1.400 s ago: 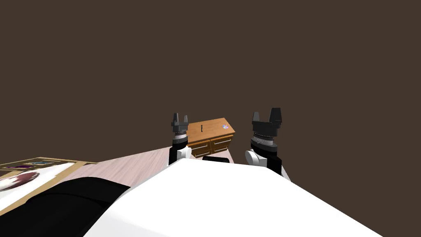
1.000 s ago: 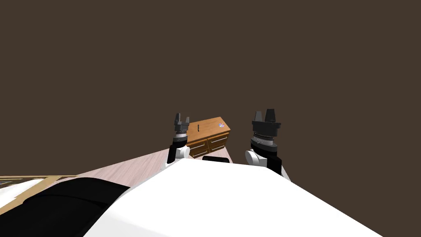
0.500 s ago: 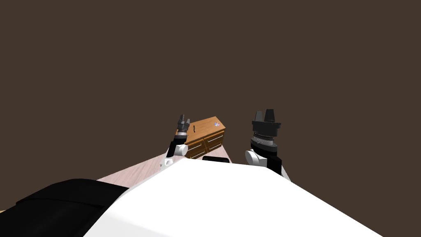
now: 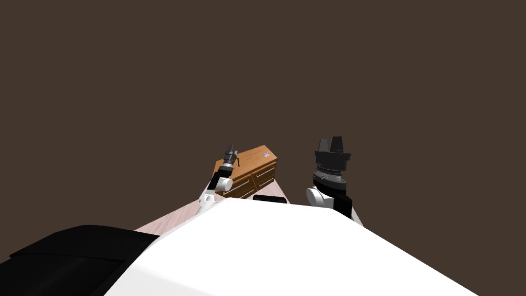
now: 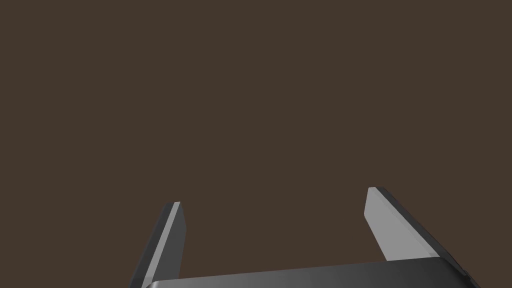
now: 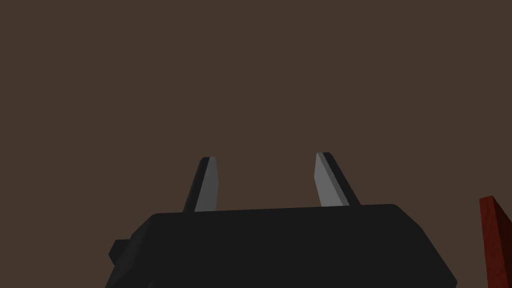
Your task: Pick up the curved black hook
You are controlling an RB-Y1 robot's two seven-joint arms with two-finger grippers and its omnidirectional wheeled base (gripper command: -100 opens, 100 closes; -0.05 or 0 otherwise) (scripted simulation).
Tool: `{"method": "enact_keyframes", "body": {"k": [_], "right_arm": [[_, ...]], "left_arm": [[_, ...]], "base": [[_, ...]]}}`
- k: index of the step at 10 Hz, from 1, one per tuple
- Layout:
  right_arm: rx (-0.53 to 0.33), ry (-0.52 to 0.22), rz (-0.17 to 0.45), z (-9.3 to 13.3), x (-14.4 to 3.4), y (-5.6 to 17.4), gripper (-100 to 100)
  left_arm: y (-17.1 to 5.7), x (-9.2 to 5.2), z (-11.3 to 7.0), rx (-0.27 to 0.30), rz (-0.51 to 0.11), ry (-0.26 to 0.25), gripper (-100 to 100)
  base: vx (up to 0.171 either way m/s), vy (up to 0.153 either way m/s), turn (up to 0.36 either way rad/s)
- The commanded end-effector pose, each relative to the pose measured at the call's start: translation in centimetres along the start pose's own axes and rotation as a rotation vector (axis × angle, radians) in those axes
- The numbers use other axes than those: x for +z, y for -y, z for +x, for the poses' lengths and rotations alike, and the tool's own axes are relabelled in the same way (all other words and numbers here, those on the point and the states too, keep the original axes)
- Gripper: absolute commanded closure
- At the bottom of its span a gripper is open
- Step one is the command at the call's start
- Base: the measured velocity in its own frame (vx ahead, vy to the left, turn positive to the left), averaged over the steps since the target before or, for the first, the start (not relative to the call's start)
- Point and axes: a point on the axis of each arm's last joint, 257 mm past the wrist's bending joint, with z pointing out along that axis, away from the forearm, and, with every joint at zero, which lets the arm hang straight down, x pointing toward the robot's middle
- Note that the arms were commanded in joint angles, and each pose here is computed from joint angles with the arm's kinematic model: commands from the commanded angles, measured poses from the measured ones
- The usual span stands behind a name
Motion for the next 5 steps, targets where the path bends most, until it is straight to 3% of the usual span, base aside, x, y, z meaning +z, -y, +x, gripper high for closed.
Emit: {"method": "enact_keyframes", "body": {"k": [1,3,4,5], "right_arm": [[0.0,0.0,0.0,0.0,0.0,0.0,0],[0.0,0.0,0.0,0.0,0.0,0.0,0],[0.0,0.0,0.0,0.0,0.0,0.0,0],[0.0,0.0,0.0,0.0,0.0,0.0,0]], "left_arm": [[-2.4,0.6,-1.0,0.046,-0.069,-0.016,-100],[-5.2,0.8,-1.8,0.079,-0.154,-0.032,-100],[-5.5,0.7,-1.9,0.079,-0.163,-0.031,-100],[-7.4,0.9,-2.9,0.111,-0.221,-0.043,-100]], "base": [[-0.043,0.014,-0.361],[-0.028,0.018,-0.134],[-0.023,0.014,-0.142],[-0.027,0.019,-0.234]]}}
